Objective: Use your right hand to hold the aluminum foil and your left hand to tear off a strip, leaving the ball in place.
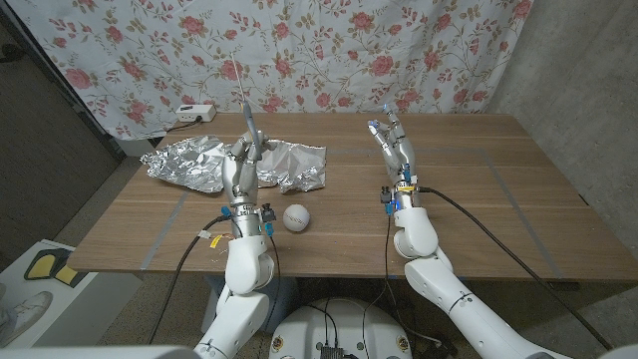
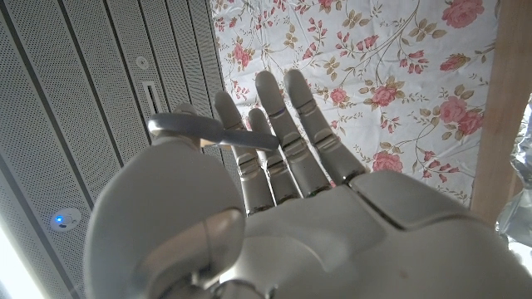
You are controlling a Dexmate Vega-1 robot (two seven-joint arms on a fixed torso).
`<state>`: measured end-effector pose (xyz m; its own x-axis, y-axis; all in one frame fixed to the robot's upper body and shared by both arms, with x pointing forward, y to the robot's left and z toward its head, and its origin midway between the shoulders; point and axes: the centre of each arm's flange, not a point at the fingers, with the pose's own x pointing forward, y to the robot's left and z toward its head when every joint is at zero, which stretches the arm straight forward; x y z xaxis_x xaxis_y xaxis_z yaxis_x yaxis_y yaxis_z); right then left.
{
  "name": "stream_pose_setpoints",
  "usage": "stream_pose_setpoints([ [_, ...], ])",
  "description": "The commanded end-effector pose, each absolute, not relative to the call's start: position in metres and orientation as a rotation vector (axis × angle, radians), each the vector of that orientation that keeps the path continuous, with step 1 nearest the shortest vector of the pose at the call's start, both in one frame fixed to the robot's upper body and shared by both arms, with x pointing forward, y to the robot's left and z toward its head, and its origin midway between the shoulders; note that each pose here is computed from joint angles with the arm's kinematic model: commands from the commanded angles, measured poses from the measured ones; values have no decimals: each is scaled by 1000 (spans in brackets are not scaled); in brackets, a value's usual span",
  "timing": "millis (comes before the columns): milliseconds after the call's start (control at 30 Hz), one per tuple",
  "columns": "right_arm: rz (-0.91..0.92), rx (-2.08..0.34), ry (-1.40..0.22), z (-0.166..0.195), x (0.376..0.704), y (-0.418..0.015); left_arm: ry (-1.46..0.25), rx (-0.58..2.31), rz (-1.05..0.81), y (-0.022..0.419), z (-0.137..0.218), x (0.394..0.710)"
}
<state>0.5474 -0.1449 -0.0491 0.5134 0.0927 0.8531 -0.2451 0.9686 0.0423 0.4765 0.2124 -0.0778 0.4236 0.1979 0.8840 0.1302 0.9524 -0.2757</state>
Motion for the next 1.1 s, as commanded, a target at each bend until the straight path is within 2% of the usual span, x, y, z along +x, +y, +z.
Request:
stream_pose_setpoints([
  [33, 200, 152, -1014, -48, 545, -145, -1104, -360, -2, 213, -83, 487],
  [600, 193, 142, -1021, -45, 543, -144, -1068, -450, 44, 219, -97, 502],
  [1100, 195, 146, -1018, -42, 546, -143, -1076, -434, 97, 227, -102, 502],
])
